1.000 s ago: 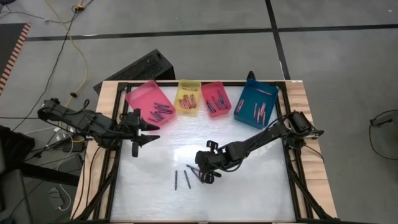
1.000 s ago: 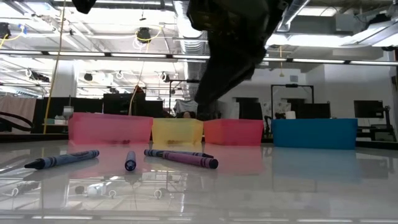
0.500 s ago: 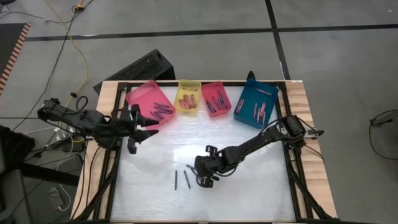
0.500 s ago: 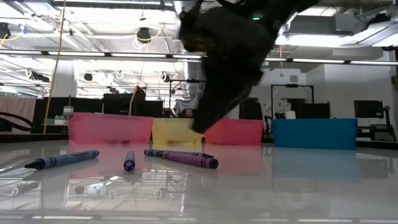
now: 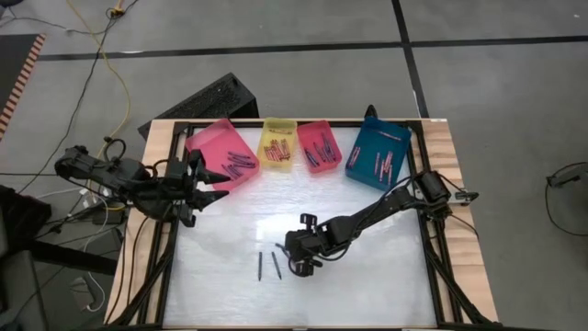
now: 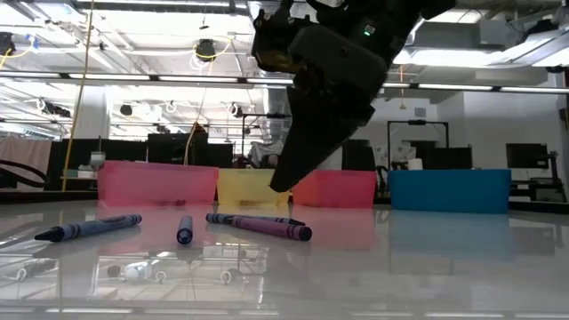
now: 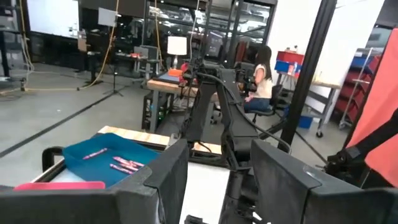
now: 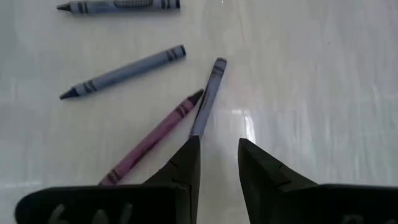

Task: Sort crayons
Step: Put the blue crayon into the red bin

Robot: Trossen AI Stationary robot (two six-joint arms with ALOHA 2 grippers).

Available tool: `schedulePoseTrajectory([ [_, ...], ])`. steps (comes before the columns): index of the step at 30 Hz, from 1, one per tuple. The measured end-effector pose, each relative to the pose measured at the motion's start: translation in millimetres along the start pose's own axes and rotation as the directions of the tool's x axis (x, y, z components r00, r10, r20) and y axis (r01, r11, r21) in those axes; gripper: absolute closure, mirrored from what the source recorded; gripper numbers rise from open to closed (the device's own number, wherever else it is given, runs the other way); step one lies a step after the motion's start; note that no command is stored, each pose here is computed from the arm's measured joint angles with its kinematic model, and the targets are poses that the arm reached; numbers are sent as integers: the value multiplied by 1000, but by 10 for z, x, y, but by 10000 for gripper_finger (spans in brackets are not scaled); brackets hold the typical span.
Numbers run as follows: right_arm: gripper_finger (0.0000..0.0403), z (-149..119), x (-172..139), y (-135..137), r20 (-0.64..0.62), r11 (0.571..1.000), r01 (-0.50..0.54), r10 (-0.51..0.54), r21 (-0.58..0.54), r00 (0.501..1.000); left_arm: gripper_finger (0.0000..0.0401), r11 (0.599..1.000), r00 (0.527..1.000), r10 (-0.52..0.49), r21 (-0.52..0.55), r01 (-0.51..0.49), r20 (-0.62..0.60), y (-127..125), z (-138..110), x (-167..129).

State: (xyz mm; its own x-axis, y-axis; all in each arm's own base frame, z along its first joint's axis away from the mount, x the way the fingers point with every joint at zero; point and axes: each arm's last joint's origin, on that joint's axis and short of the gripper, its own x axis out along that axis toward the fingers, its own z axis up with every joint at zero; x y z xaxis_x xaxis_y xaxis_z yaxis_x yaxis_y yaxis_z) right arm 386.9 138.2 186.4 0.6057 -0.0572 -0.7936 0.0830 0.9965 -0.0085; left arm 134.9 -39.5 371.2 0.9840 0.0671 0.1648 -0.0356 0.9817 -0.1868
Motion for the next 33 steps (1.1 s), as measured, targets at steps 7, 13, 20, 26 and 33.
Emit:
schedulePoseTrajectory([
  [7,300,-20,-3,21,-25,999,-39,39,-27,999,236,994,995,97,50,-97,4,30,-4,0],
  [13,300,-28,-5,31,-38,991,-66,62,-113,997,236,980,983,185,73,-185,5,56,-12,-3],
  [20,300,23,12,-7,-18,985,-108,106,-133,994,236,985,987,127,109,-138,100,32,95,-5],
  [26,300,48,124,6,43,990,-65,70,-122,997,236,986,984,4,165,-34,176,-7,180,-14],
  [33,300,-120,461,126,-38,996,-22,18,-85,999,236,959,992,16,280,-51,125,-6,234,-20],
])
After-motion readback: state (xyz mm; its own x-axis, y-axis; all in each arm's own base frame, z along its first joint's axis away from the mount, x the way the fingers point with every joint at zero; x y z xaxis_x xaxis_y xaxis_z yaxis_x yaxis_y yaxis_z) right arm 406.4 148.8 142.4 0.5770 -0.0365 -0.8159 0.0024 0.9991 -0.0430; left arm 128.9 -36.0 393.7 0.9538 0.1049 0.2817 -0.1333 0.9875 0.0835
